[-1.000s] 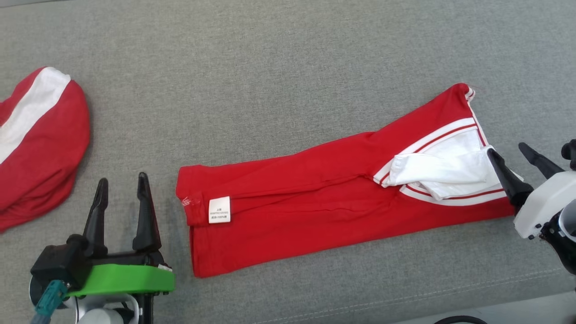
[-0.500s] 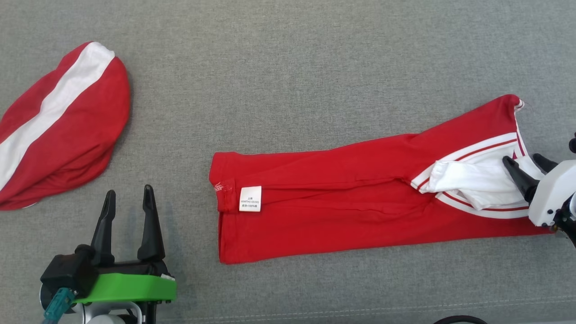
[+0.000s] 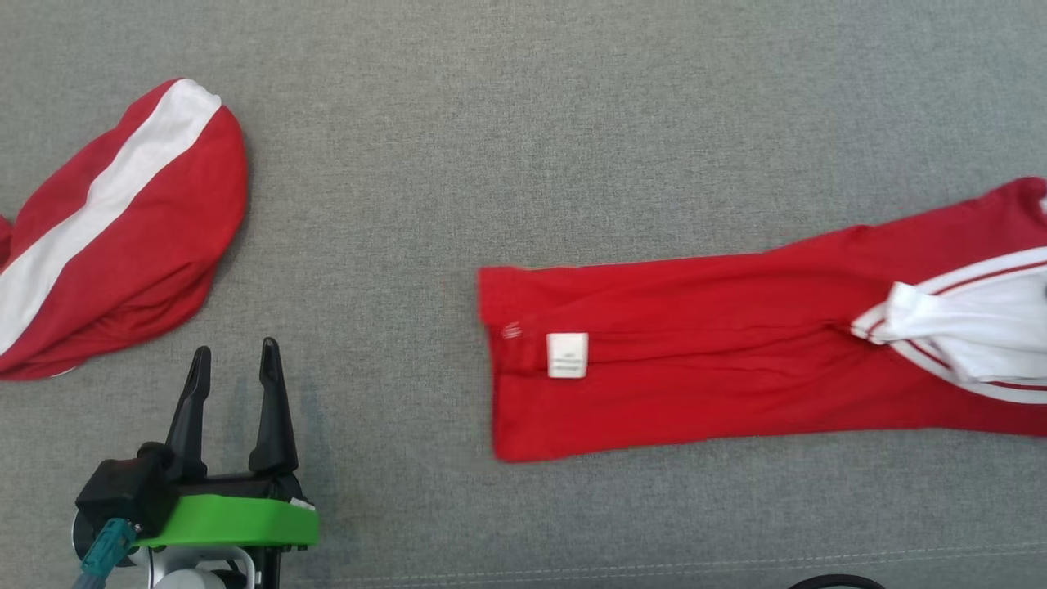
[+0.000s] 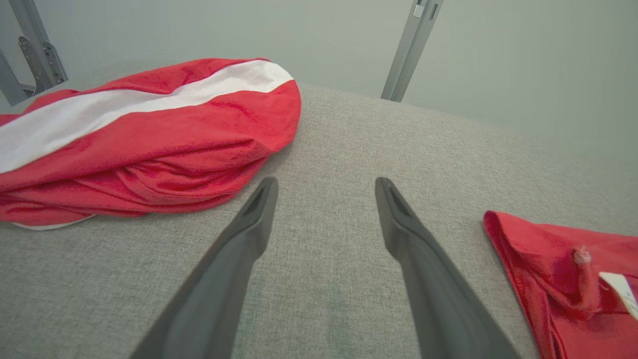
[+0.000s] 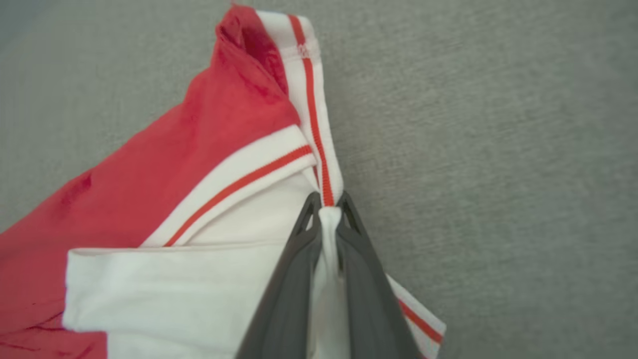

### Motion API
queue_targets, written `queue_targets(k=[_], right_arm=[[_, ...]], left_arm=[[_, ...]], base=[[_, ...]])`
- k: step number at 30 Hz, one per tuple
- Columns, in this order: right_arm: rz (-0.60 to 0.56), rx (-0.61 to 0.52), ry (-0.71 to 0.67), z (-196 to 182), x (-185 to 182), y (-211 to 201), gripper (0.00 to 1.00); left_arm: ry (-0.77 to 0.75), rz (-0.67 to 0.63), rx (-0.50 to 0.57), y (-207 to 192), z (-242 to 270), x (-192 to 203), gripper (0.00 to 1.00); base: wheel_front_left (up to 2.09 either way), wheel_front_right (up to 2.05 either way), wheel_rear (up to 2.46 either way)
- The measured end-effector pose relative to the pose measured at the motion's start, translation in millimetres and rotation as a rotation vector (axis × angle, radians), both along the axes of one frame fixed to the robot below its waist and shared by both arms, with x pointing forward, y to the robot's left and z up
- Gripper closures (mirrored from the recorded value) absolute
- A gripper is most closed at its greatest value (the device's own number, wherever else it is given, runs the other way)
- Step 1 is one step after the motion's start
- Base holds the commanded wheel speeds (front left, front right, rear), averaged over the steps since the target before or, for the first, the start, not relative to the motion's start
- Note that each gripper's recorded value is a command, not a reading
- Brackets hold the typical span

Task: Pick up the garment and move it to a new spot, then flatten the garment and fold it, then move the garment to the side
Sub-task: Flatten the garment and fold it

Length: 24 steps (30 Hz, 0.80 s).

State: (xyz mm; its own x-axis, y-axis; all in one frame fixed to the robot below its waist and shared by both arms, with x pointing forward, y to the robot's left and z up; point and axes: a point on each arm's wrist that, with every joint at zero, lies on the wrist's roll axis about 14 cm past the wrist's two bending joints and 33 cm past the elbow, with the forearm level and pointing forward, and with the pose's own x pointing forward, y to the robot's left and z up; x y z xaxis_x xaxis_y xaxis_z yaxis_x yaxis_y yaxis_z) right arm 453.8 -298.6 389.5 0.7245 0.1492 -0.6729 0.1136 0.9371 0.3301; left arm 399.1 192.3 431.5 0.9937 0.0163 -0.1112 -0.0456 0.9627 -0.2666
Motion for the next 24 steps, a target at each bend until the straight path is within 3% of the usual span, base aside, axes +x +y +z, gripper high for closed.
queue_targets(k=[4,8,12,15,19,24], right_arm=[[-0.188,-0.053,0.017,7.7,-20.3,-69.6,1.0],[-0.29,0.0,-0.028,20.2,-26.6,-88.5,1.0],[-0.188,0.182,-0.207,64.2,2.6,-30.8,1.0],[-0.038,0.28,-0.24,82.0,-3.3,25.6,1.0],[0.172,0.331,-0.234,87.9,-29.2,100.5,1.0],[0.271,0.358,-0.24,77.9,-41.4,161.5,1.0]], left_arm=[[-0.002,-0.014,-0.002,-3.7,1.3,-1.9,0.0],[-0.001,-0.015,-0.002,-3.7,1.8,-4.2,0.0],[-0.005,-0.023,-0.008,-6.9,3.6,-5.6,0.0],[-0.014,-0.04,-0.013,-12.8,6.4,-5.1,0.0],[-0.021,-0.069,-0.013,-22.1,8.5,-3.2,0.0],[-0.016,-0.134,-0.008,-42.7,5.0,2.6,0.0]], base=[[0.0,0.0,0.0],[0.0,0.0,0.0],[0.0,0.0,0.0],[0.0,0.0,0.0],[0.0,0.0,0.0],[0.0,0.0,0.0]])
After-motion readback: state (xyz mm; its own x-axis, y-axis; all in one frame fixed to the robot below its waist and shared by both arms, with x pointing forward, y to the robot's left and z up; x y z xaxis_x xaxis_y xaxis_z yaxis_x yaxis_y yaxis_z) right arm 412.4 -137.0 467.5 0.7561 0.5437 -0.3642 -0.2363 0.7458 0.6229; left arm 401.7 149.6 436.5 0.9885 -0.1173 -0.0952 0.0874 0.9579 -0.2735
